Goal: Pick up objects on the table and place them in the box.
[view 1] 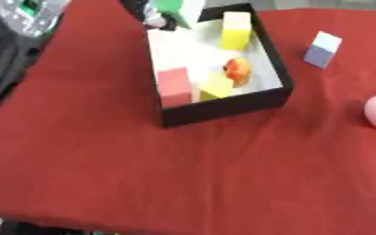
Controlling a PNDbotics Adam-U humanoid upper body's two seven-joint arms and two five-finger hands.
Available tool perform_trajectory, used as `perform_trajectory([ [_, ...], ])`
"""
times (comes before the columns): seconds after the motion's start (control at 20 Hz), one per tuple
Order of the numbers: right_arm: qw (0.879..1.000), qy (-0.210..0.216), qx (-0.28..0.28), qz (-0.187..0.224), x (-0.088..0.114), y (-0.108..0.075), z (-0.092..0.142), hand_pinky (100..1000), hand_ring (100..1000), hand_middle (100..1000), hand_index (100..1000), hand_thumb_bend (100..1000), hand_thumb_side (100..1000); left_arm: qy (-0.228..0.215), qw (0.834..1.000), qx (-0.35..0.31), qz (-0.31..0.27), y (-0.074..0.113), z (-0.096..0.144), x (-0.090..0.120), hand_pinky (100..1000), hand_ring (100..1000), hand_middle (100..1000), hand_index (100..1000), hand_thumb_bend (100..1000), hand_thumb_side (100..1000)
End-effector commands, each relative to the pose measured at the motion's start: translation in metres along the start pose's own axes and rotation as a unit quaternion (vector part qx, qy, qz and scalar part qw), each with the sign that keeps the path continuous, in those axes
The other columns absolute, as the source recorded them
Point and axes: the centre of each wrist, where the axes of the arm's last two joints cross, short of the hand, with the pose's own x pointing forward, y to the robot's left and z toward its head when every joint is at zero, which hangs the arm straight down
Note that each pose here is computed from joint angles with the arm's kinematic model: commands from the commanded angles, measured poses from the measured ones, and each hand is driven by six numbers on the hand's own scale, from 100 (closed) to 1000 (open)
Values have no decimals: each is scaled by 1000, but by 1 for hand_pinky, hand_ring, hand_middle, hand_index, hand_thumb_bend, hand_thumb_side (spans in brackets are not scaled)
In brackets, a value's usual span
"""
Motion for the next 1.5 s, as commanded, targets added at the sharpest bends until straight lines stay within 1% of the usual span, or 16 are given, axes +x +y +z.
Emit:
perform_trajectory([
  [0.05,1000,-28,3,-14,13,5,-9,806,825,836,887,100,404,28,999,11,-11,-19,-29,-6,528,505,435,481,591,100],
  [0.2,999,-33,8,-22,16,10,-12,805,824,835,886,100,404,37,999,8,-24,-38,-46,-7,545,523,456,506,638,100],
  [0.25,999,-33,9,-23,16,11,-12,805,824,835,886,100,407,37,999,4,-30,-43,-49,-6,569,546,476,531,684,100],
  [0.35,999,-32,10,-22,15,11,-11,805,824,835,886,100,405,39,998,-18,-40,-52,-52,-6,649,627,558,638,780,100],
  [0.4,999,-31,10,-22,15,11,-11,805,824,834,886,100,406,40,998,-30,-42,-55,-53,-7,726,737,663,764,842,200],
  [0.5,999,-30,12,-20,15,10,-11,805,823,834,886,100,406,40,998,-34,-36,-55,-53,-8,833,853,781,889,933,479],
  [0.6,999,-28,12,-17,14,9,-10,805,823,834,885,100,406,39,998,-18,-34,-50,-51,-8,872,912,819,929,994,651],
  [0.65,999,-27,12,-16,14,9,-10,805,823,834,885,100,406,41,999,-6,-32,-48,-50,-8,873,907,812,932,1000,773],
  [0.75,999,-26,11,-14,13,7,-9,805,823,835,886,100,407,46,998,24,-19,-42,-46,-9,843,877,795,923,1000,763],
  [0.9,1000,-27,8,-9,13,4,-9,805,824,835,886,100,401,47,993,107,22,-22,-30,-11,761,796,743,865,650,581],
  [1.0,1000,-31,3,-2,15,-1,-9,806,824,836,887,100,394,60,970,227,69,7,2,-11,728,764,707,821,524,559],
  [1.1,999,-33,-1,7,17,-6,-9,806,824,836,887,100,392,69,931,334,132,30,42,-7,706,736,682,801,484,563],
  [1.2,999,-33,-7,15,17,-11,-8,806,824,837,887,100,387,66,891,402,201,45,82,-2,690,717,717,816,427,604],
  [1.3,999,-34,-13,23,17,-16,-8,806,824,837,887,100,385,52,850,450,270,50,121,8,695,725,727,826,428,620],
  [1.35,999,-33,-16,27,17,-18,-7,806,824,837,887,100,381,47,828,470,303,49,137,12,695,730,731,832,447,594],
  [1.5,999,-34,-19,34,18,-22,-7,806,825,837,887,100,374,36,775,508,375,29,168,3,699,734,735,836,455,597],
])
